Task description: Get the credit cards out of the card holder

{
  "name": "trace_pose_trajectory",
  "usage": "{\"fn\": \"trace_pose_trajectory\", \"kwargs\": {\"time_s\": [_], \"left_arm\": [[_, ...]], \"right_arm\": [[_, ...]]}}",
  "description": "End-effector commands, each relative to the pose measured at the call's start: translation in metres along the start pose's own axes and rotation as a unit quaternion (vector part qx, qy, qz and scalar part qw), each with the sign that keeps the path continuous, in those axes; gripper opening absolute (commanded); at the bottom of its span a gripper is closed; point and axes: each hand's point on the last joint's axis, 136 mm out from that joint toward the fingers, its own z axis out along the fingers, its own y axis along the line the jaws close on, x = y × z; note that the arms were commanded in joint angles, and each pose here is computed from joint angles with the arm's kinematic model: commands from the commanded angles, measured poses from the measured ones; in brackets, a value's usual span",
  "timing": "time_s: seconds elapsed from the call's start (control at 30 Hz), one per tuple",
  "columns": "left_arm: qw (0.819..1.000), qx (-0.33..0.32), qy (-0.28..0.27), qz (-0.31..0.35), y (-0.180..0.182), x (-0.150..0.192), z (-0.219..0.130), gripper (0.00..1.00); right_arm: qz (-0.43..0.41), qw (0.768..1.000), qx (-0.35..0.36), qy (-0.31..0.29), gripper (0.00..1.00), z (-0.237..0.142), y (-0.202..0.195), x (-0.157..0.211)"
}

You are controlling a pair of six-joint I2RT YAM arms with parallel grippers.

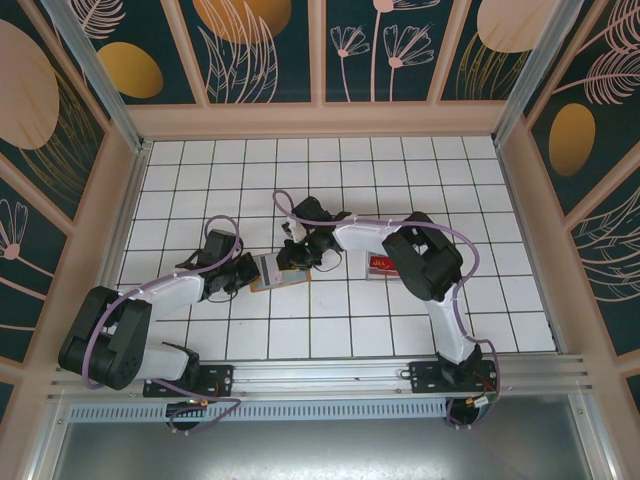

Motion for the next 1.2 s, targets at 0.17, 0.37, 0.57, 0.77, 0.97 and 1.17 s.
{"fn": "trace_pose_trajectory", "kwargs": {"time_s": [0.17, 0.37, 0.57, 0.77, 0.97, 1.17], "left_arm": [[1.0, -0.01, 0.021, -0.011, 0.011, 0.012, 0.002, 0.0], [1.0, -0.019, 0.019, -0.01, 0.014, 0.012, 0.001, 0.0], [1.0, -0.023, 0.017, -0.007, 0.014, 0.011, 0.001, 0.0], [1.0, -0.019, 0.016, -0.006, 0.012, 0.01, 0.0, 0.0], [1.0, 0.0, 0.005, 0.001, -0.001, 0.001, -0.006, 0.0], [0.999, 0.037, -0.022, 0.019, -0.026, -0.015, -0.019, 0.03]], "right_arm": [[-0.004, 1.0, -0.005, 0.005, 0.07, 0.004, 0.005, -0.002], [0.011, 1.0, 0.0, -0.005, 0.0, -0.005, -0.008, 0.001], [0.026, 0.999, 0.01, -0.019, 0.0, -0.023, -0.024, 0.006], [0.028, 0.999, 0.02, -0.04, 0.0, -0.05, -0.036, 0.004], [0.01, 0.997, 0.036, -0.061, 0.0, -0.082, -0.035, -0.001], [-0.034, 0.989, 0.12, -0.077, 0.0, -0.124, -0.046, -0.006]]}}
